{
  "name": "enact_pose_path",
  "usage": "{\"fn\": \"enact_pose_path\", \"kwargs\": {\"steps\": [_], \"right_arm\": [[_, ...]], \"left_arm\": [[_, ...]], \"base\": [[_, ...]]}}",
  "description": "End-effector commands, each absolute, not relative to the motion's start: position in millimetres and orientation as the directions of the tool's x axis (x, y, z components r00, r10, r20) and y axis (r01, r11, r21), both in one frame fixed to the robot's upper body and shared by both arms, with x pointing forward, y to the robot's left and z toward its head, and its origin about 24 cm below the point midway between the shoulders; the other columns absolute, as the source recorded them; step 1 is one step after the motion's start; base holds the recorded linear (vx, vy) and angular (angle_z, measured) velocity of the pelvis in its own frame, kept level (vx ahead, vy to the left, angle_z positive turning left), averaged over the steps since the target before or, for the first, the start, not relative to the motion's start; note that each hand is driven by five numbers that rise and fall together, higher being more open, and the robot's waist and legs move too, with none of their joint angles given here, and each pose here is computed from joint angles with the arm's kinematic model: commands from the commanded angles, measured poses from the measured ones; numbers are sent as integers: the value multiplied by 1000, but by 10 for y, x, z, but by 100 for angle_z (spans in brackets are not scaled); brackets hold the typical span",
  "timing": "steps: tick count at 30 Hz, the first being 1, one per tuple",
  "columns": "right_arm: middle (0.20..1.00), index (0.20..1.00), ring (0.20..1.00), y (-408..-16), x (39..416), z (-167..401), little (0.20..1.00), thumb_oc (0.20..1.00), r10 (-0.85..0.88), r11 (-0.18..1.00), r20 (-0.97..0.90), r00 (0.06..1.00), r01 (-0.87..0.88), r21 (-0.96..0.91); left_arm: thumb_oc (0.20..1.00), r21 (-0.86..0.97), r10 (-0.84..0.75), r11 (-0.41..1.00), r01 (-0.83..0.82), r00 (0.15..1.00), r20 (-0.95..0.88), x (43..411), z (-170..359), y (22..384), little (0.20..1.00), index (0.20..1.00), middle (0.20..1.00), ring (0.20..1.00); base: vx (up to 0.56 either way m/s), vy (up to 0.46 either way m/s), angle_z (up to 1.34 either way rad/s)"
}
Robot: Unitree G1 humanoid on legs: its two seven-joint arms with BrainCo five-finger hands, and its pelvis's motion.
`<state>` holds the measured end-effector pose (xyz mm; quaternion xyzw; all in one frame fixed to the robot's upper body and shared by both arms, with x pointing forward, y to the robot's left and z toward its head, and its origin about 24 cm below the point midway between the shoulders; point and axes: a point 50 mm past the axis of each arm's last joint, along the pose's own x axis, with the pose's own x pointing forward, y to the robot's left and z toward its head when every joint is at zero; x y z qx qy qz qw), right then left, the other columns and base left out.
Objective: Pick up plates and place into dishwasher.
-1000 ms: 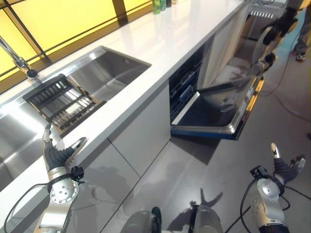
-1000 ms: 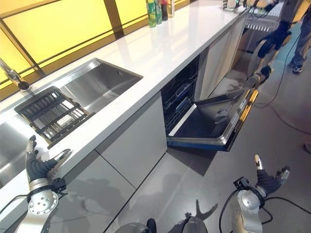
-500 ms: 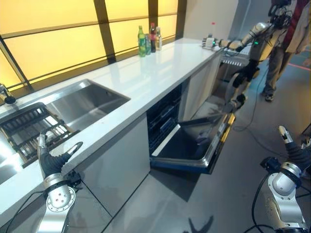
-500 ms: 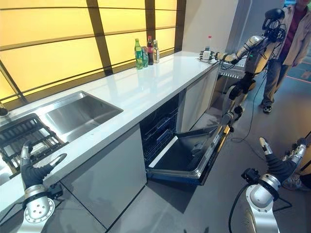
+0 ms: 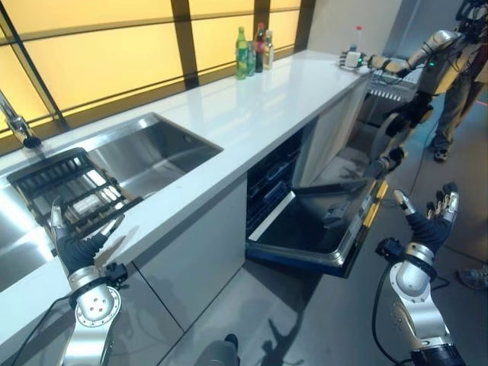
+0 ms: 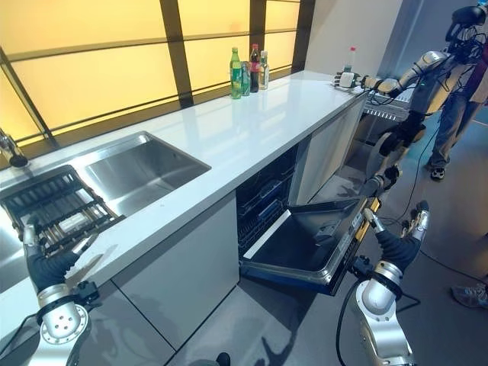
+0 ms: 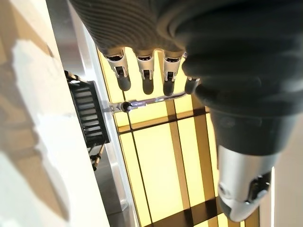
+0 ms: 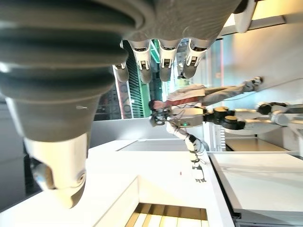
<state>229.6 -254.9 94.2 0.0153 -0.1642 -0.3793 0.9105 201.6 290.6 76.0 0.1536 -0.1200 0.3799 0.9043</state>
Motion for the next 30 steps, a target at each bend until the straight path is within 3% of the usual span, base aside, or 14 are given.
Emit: {"fn": "enact_pose_path", "kwargs": {"steps": [1, 8, 14, 19, 26, 27, 30], "right_arm": [[1000, 1000, 1000, -2527, 2281, 1212, 1000, 1000, -682, 720, 403, 610, 656, 226], [1000, 1000, 1000, -2524, 2304, 1148, 1000, 1000, -688, 720, 383, 617, 646, 253], [1000, 1000, 1000, -2615, 2354, 1158, 1000, 1000, -732, 678, 352, 584, 675, 290], [1000, 1000, 1000, -2623, 2227, 1019, 1000, 1000, -766, 642, 260, 588, 719, 265], [1000, 1000, 1000, -2652, 2391, 1194, 1000, 1000, -783, 619, 321, 532, 719, 318], [1000, 1000, 1000, -2657, 2503, 1343, 1000, 1000, -814, 575, 351, 462, 725, 379], [1000, 1000, 1000, -2673, 2436, 1264, 1000, 1000, -826, 557, 325, 460, 752, 351]], "left_arm": [[1000, 209, 538, 698, -685, 694, 479, 2034, 1061, 2941, 1000, 1000, 1000, 1000], [1000, 234, 518, 689, -686, 692, 502, 2126, 1156, 2977, 1000, 1000, 1000, 1000], [1000, 253, 501, 684, -684, 693, 518, 2213, 1228, 2946, 1000, 1000, 1000, 1000], [1000, 312, 517, 648, -695, 702, 490, 2073, 1152, 3013, 1000, 1000, 1000, 1000], [1000, 255, 498, 678, -689, 686, 530, 2177, 1205, 2932, 1000, 1000, 1000, 1000], [1000, 199, 467, 726, -658, 685, 560, 2388, 1294, 2745, 1000, 1000, 1000, 1000], [1000, 203, 476, 728, -655, 695, 539, 2354, 1207, 2714, 1000, 1000, 1000, 1000]], "base": [[369, 29, 19], [233, -162, 28], [298, -446, 52], [223, -439, 48], [-202, -168, 18], [-505, -60, 11], [-168, 170, 9]]}}
